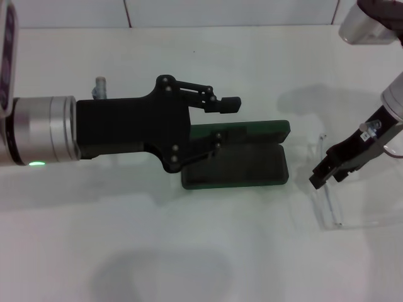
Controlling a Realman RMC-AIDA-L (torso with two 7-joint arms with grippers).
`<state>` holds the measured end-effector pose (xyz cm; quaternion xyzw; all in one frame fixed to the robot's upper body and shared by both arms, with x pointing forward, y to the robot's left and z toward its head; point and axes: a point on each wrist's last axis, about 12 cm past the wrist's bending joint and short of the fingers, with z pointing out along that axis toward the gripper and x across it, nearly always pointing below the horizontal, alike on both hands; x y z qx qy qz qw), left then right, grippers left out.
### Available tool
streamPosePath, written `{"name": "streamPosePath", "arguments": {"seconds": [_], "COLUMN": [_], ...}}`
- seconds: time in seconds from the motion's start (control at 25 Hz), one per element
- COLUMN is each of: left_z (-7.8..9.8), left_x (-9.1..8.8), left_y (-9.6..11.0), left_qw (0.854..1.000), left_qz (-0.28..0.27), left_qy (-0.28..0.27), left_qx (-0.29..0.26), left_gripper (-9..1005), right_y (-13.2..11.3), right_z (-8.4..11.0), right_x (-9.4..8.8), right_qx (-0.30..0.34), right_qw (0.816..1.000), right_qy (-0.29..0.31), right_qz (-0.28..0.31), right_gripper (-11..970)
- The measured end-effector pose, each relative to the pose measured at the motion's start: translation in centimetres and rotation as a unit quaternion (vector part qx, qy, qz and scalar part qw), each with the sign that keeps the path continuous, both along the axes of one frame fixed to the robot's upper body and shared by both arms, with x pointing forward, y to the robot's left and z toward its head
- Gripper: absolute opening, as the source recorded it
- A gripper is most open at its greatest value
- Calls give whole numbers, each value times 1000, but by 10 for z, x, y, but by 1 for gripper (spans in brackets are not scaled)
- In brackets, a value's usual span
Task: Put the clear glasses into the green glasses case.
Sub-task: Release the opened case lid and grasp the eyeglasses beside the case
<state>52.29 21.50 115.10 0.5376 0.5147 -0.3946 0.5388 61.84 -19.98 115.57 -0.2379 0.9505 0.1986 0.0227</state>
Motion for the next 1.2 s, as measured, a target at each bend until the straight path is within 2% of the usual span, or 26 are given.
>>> {"name": "streamPosePath", "arguments": {"seconds": [0.08,0.32,0.84,1.08,1.2], "left_z": [-1,-2,-5,-6,-6], "left_x": [0,0,-3,-5,-4], "left_y": [0,0,4,7,7], "left_qw": [1000,1000,1000,1000,1000], "left_qz": [1,1,8,14,14], "left_qy": [3,5,12,15,17], "left_qx": [0,-1,-4,-10,-11], "left_gripper": [326,325,326,326,326], "right_y": [-1,-2,-13,-17,-22], "right_z": [-3,-6,-3,-5,-8], "right_x": [-1,-1,-2,-5,-8], "right_qx": [-8,-13,-14,-11,-8], "right_qw": [1000,1000,1000,1000,1000], "right_qy": [3,5,10,9,10], "right_qz": [0,1,10,21,24], "right_gripper": [538,497,267,264,200]}}
